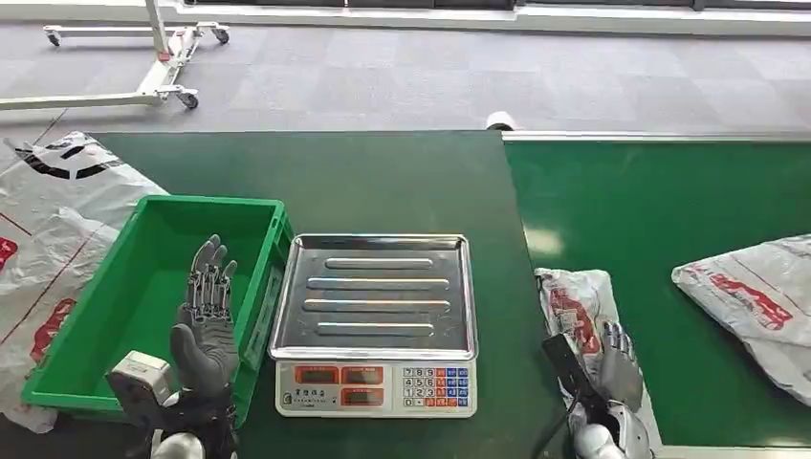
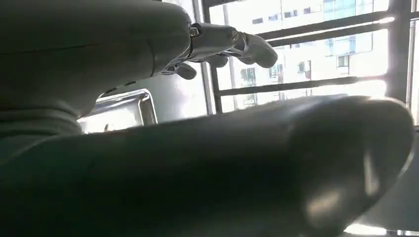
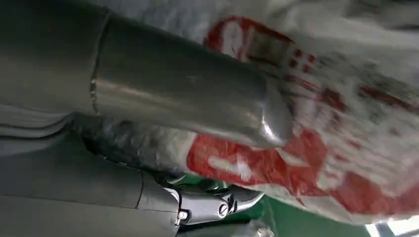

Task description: Moved the parcel from conveyor to table for the left to box.

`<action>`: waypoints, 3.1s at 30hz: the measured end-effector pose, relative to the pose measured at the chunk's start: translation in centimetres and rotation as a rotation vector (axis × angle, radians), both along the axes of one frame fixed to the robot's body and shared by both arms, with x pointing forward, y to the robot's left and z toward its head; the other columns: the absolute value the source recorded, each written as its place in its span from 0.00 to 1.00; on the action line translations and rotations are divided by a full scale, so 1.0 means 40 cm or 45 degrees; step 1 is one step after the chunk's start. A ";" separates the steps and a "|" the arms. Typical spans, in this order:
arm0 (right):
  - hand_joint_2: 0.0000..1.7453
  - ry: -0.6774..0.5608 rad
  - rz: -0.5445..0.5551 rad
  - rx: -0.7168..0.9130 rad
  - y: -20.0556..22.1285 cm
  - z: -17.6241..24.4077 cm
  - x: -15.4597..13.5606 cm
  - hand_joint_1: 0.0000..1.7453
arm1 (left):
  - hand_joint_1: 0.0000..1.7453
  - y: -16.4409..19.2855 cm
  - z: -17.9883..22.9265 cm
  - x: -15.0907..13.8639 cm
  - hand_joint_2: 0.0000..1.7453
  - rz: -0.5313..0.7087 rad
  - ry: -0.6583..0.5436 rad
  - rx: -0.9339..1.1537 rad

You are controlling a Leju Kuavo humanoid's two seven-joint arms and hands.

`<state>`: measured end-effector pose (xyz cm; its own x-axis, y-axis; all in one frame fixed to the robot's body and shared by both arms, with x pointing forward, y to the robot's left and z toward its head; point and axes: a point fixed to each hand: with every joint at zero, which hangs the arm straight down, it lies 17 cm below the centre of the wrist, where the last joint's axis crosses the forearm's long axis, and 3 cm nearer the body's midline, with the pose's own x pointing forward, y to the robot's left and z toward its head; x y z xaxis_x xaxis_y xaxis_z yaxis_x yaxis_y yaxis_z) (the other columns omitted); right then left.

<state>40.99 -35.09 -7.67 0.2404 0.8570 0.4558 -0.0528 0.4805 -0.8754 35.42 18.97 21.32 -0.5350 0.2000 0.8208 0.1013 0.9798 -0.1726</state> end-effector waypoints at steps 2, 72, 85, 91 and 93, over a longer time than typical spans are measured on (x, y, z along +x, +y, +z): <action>0.00 0.048 0.005 -0.002 -0.001 -0.025 -0.014 0.00 | 0.00 -0.002 -0.001 0.003 0.00 -0.004 0.001 0.001; 1.00 -1.164 0.624 -0.007 0.412 0.929 0.093 1.00 | 0.00 -0.010 0.051 0.002 0.00 -0.080 -0.109 -0.051; 1.00 -0.881 1.001 0.300 0.667 0.833 0.112 1.00 | 0.00 -0.062 0.023 0.053 0.00 -0.103 -0.066 0.033; 1.00 -0.704 1.183 0.482 0.793 0.772 0.110 1.00 | 0.00 -0.080 -0.006 0.069 0.00 -0.108 -0.024 0.035; 1.00 -0.665 1.249 0.511 0.834 0.751 0.101 1.00 | 0.00 -0.081 -0.021 0.072 0.00 -0.097 -0.011 0.025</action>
<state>45.04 -1.74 22.38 -0.7363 0.3441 0.5826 -0.2329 0.6795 -0.6957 38.29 15.72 20.49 -0.5257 0.2241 0.8206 0.1773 0.9724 -0.1520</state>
